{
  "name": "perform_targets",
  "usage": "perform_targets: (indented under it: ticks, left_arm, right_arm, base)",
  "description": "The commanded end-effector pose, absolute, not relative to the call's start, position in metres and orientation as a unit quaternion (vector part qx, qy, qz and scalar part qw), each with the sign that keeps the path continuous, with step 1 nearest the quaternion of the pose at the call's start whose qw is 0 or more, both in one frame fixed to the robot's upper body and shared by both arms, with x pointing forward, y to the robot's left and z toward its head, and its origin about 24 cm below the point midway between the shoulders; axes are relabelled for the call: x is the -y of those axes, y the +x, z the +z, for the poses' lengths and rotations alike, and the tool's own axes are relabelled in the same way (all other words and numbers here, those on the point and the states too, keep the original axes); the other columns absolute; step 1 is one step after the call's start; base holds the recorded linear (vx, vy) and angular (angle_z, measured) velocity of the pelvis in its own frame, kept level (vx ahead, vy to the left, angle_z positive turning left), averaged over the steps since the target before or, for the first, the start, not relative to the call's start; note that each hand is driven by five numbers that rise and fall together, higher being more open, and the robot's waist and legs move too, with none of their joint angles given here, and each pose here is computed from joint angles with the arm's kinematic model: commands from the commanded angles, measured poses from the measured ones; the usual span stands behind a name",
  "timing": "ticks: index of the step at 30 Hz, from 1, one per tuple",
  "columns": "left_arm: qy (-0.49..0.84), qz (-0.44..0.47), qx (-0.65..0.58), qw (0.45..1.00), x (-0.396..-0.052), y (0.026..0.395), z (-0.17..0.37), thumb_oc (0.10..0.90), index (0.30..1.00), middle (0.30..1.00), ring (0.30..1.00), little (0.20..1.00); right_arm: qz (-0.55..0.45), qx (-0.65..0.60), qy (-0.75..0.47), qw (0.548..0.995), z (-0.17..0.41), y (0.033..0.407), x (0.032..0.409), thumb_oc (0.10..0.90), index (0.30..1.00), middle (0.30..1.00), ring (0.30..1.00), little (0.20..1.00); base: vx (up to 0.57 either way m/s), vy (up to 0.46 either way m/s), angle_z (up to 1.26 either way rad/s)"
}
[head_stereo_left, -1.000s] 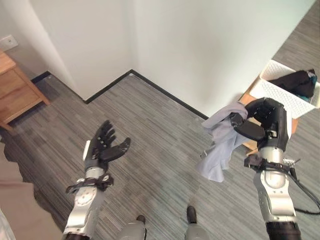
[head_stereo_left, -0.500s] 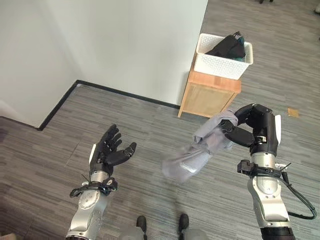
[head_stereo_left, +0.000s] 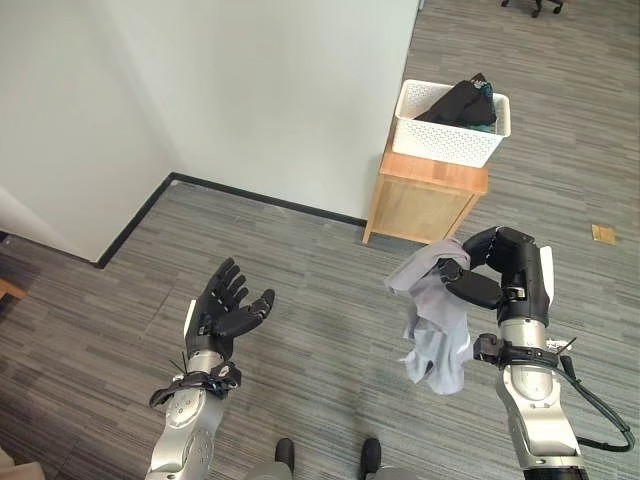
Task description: Pick up bed clothes into laundry basket.
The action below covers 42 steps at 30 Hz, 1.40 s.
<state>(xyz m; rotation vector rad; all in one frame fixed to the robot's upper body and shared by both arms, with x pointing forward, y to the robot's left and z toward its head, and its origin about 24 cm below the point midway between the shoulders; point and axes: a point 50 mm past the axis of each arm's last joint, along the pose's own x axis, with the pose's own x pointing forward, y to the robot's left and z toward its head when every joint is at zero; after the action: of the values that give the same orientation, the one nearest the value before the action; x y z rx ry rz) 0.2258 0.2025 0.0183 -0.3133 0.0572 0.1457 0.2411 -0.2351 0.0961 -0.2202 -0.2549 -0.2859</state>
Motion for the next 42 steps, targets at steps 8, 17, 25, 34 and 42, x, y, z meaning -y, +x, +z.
perform_targets:
  ticks: [8,17,25,34,42]
  left_arm:
    - [-0.125,0.041,0.092,0.987,-0.209,0.242,0.069,0.8,0.9,0.9,0.9,0.9]
    - [-0.107,0.019,0.136,0.985,-0.206,0.257,0.091,0.8,0.9,0.9,0.9,0.9]
    - [-0.132,0.023,0.153,0.979,-0.202,0.262,0.096,0.8,0.9,0.9,0.9,0.9]
    - [-0.218,-0.028,0.144,0.965,-0.171,0.269,0.098,0.8,0.9,0.9,0.9,0.9]
    - [-0.203,0.019,0.151,0.967,-0.181,0.267,0.096,0.8,0.9,0.9,0.9,0.9]
  right_arm:
    - [-0.101,0.319,-0.073,0.939,0.172,0.249,0.216,0.4,0.3,0.3,0.3,0.3]
    - [-0.089,0.357,-0.07,0.927,0.192,0.261,0.202,0.4,0.3,0.3,0.3,0.3]
    - [-0.029,0.381,-0.077,0.921,0.207,0.264,0.189,0.4,0.3,0.3,0.3,0.3]
    - [-0.01,0.413,-0.07,0.908,0.224,0.273,0.167,0.4,0.3,0.3,0.3,0.3]
    - [-0.009,0.427,-0.082,0.901,0.23,0.271,0.161,0.4,0.3,0.3,0.3,0.3]
  base:
    - [0.02,0.074,-0.09]
    - [0.26,-0.118,-0.24]
    - [0.36,-0.294,0.22]
    - [0.39,-0.378,-0.21]
    - [0.54,-0.049,-0.14]
